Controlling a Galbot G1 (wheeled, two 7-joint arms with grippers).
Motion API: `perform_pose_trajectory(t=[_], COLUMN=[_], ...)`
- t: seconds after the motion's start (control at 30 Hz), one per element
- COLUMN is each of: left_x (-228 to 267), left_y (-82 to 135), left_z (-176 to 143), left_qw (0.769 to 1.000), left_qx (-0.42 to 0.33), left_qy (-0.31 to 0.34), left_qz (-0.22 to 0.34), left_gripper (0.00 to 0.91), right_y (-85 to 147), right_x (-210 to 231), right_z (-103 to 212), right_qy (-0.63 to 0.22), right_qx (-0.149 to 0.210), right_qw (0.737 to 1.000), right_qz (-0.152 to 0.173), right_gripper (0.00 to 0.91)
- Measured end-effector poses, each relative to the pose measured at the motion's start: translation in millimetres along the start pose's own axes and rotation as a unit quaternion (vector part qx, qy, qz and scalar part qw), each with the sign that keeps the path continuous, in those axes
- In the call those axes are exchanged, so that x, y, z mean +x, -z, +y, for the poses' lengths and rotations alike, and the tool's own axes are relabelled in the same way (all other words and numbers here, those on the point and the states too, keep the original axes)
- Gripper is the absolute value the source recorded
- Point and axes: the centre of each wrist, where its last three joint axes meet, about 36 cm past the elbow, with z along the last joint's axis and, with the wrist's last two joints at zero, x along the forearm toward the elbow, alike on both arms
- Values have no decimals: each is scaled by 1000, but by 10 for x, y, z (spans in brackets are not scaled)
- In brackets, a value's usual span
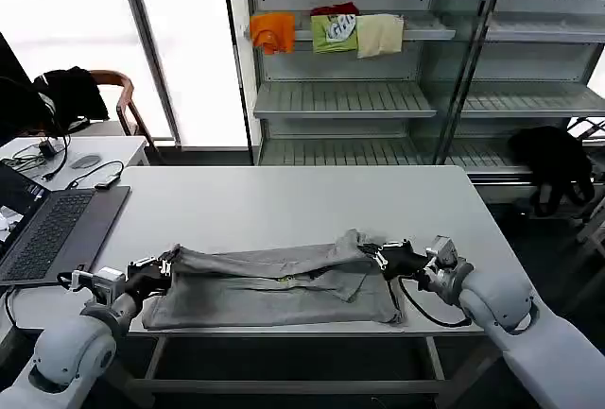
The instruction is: Fold and organize the clothes.
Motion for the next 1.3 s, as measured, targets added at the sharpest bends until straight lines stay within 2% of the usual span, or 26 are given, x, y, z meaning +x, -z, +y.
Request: perform_pose_trajectory(t=[0.17,0.2,0.23,0.27,0.3,0.33,0.77,0.93,1.17,1.3], left_x=[8,13,16,23,29,31,99,154,281,362], left_y=[-66,-80,-92,-103,-117,-128,-219,-190,-120,-79], left_z=[-56,-66,-74,-86,-99,-107,-197,-180,-190,-199], left_qw=[1000,1000,1000,1000,1000,1000,998,997,997,997], left_qx=[-4,-6,-8,-9,-11,-12,-52,-65,-74,-72], left_qy=[9,12,14,15,17,18,23,25,26,31], left_qz=[6,8,10,11,14,16,34,34,24,15], left_gripper=[20,191,403,776,907,907,907,907,907,907], right_y=[-63,-76,-89,-98,-110,-124,-283,-334,-360,-310], right_x=[33,38,42,44,45,46,84,81,97,146], right_z=[89,110,134,156,178,201,467,598,804,915], right_qy=[3,3,4,4,5,5,-42,-95,-201,-246], right_qx=[-3,-4,-5,-6,-7,-8,1,-3,-16,-28], right_qw=[1000,1000,1000,1000,1000,1000,999,995,979,969], right_qz=[1,2,3,3,4,5,35,40,35,11], right_gripper=[0,0,0,91,746,907,907,907,907,907])
